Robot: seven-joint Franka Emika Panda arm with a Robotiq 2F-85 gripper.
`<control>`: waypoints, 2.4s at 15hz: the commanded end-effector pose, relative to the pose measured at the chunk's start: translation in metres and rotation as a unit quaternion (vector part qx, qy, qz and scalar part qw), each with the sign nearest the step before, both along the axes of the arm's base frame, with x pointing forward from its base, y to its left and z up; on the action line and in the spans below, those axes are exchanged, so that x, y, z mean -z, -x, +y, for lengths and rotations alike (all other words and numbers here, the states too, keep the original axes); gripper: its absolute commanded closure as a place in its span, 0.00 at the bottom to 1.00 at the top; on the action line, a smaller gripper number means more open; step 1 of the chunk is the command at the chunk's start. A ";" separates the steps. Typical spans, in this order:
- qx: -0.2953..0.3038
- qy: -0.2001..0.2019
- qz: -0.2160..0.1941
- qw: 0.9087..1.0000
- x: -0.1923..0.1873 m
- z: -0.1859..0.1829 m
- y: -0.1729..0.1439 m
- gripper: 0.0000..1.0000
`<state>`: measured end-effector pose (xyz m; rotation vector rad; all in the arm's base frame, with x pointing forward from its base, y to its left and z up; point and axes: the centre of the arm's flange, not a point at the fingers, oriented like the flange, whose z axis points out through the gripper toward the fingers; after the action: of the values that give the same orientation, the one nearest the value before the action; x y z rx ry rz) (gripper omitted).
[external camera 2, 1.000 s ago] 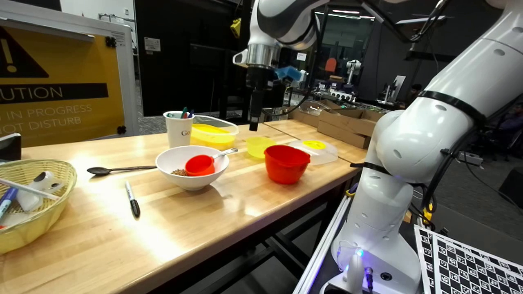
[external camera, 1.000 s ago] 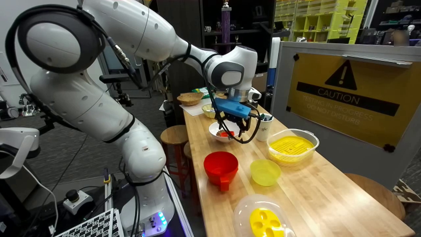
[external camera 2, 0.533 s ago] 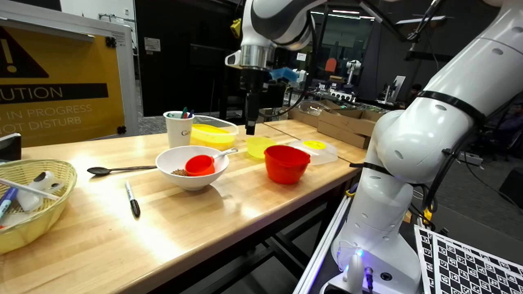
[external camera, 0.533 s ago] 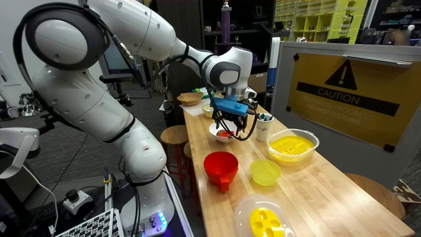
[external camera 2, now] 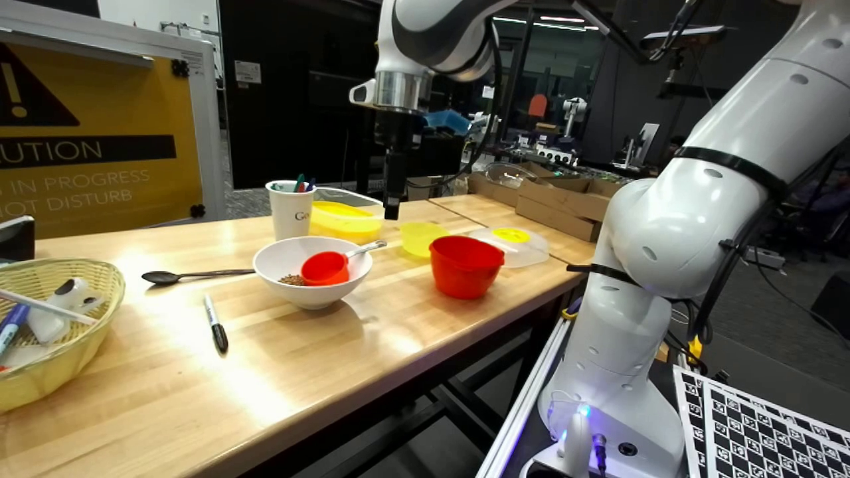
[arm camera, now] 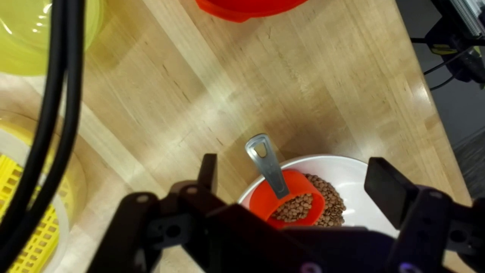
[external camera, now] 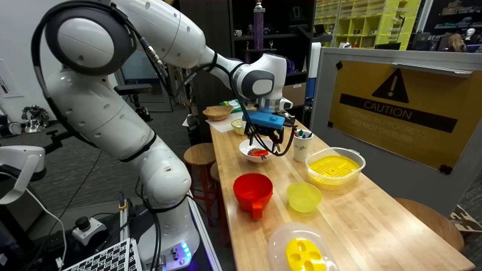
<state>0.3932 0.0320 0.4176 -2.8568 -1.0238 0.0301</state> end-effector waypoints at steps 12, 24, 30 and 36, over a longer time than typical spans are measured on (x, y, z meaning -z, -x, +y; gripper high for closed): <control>0.005 0.002 0.033 0.999 0.025 -0.007 -0.030 0.00; -0.011 0.007 0.065 0.998 0.052 -0.004 -0.018 0.00; -0.007 0.008 0.072 0.997 0.057 -0.008 -0.014 0.00; -0.012 0.013 0.068 0.998 0.058 0.001 -0.017 0.00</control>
<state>0.4107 0.0276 0.3585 -2.8236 -1.0064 0.2475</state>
